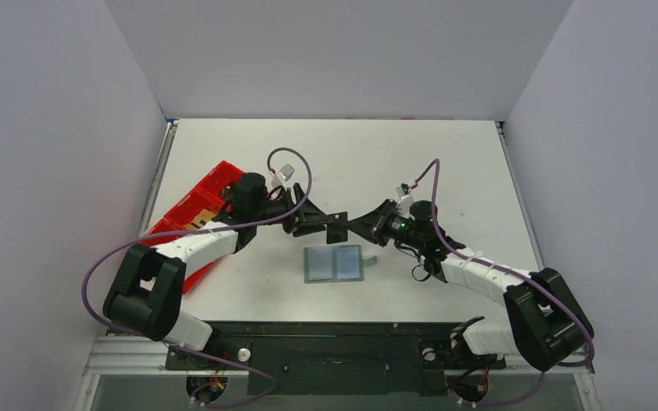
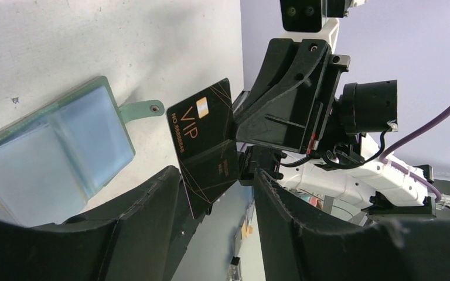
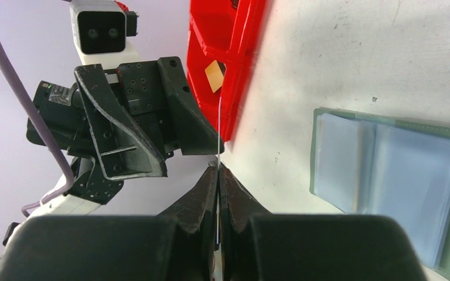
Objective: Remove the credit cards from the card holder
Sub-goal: Remove the credit card from the card holder, then place the credit card in the storage box.
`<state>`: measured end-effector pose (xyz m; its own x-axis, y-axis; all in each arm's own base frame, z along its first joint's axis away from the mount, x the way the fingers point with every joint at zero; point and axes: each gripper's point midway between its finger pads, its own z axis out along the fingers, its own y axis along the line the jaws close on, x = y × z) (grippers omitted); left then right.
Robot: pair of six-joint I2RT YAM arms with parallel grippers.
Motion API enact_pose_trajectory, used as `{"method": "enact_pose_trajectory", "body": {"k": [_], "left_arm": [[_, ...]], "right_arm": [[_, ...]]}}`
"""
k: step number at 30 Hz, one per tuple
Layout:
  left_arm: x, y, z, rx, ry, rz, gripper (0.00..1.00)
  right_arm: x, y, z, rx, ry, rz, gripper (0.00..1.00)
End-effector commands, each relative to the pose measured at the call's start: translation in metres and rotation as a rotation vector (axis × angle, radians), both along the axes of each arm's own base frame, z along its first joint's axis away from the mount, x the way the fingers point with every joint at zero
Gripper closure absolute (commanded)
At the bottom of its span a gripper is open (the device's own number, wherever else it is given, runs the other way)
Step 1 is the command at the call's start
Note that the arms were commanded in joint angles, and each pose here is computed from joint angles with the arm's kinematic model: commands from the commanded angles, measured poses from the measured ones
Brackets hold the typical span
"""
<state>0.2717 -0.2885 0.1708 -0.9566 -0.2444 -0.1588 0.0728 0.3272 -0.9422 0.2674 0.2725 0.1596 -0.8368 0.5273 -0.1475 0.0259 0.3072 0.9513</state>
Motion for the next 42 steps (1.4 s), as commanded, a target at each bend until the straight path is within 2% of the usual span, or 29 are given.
{"method": "enact_pose_trajectory", "body": {"k": [1, 15, 19, 21, 23, 24, 26, 27, 28, 29, 31, 32, 33, 36, 42], "left_arm": [[0.000, -0.004, 0.009, -0.044, -0.032, -0.027, 0.53], [-0.005, -0.012, 0.007, -0.038, -0.024, -0.044, 0.55], [-0.008, -0.017, 0.007, -0.073, 0.001, -0.054, 0.62], [-0.008, -0.017, 0.007, -0.084, 0.007, -0.053, 0.69], [-0.009, -0.017, 0.008, -0.089, 0.007, -0.053, 0.79], [-0.008, -0.017, 0.008, -0.089, 0.008, -0.051, 0.87], [-0.008, -0.017, 0.009, -0.089, 0.007, -0.047, 0.99], [-0.008, -0.016, 0.009, -0.088, 0.008, -0.045, 1.00], [-0.007, -0.016, 0.008, -0.086, 0.009, -0.040, 1.00], [-0.007, -0.016, 0.008, -0.085, 0.008, -0.036, 1.00], [-0.004, -0.014, 0.008, -0.077, 0.008, -0.014, 1.00], [-0.001, -0.012, 0.005, -0.063, 0.005, 0.005, 1.00], [0.001, -0.010, 0.007, -0.056, -0.002, 0.020, 1.00], [0.017, 0.003, 0.006, 0.011, -0.037, 0.108, 1.00], [0.060, 0.047, 0.003, 0.150, -0.088, 0.287, 1.00]], "right_arm": [[0.007, 0.011, 0.043, 0.083, -0.109, 0.019, 1.00], [0.003, 0.019, 0.047, 0.075, -0.119, 0.040, 1.00], [0.003, 0.023, 0.047, 0.079, -0.119, 0.046, 1.00], [0.003, 0.022, 0.044, 0.066, -0.117, 0.043, 1.00], [0.002, 0.021, 0.040, 0.047, -0.113, 0.042, 1.00], [0.002, 0.019, 0.037, 0.031, -0.110, 0.041, 1.00], [0.002, 0.017, 0.033, 0.002, -0.108, 0.036, 0.91], [0.004, 0.016, 0.033, -0.011, -0.113, 0.025, 0.76], [0.004, 0.012, 0.028, -0.047, -0.106, 0.015, 0.69], [0.005, 0.011, 0.029, -0.061, -0.112, 0.009, 0.57], [0.006, 0.004, 0.028, -0.130, -0.135, -0.006, 0.46], [0.007, -0.003, 0.017, -0.187, -0.104, -0.031, 0.44], [0.008, -0.007, 0.023, -0.219, -0.136, -0.038, 0.40], [0.010, -0.032, 0.010, -0.363, -0.106, -0.113, 0.37], [0.005, -0.052, 0.007, -0.471, -0.114, -0.142, 0.36]]}}
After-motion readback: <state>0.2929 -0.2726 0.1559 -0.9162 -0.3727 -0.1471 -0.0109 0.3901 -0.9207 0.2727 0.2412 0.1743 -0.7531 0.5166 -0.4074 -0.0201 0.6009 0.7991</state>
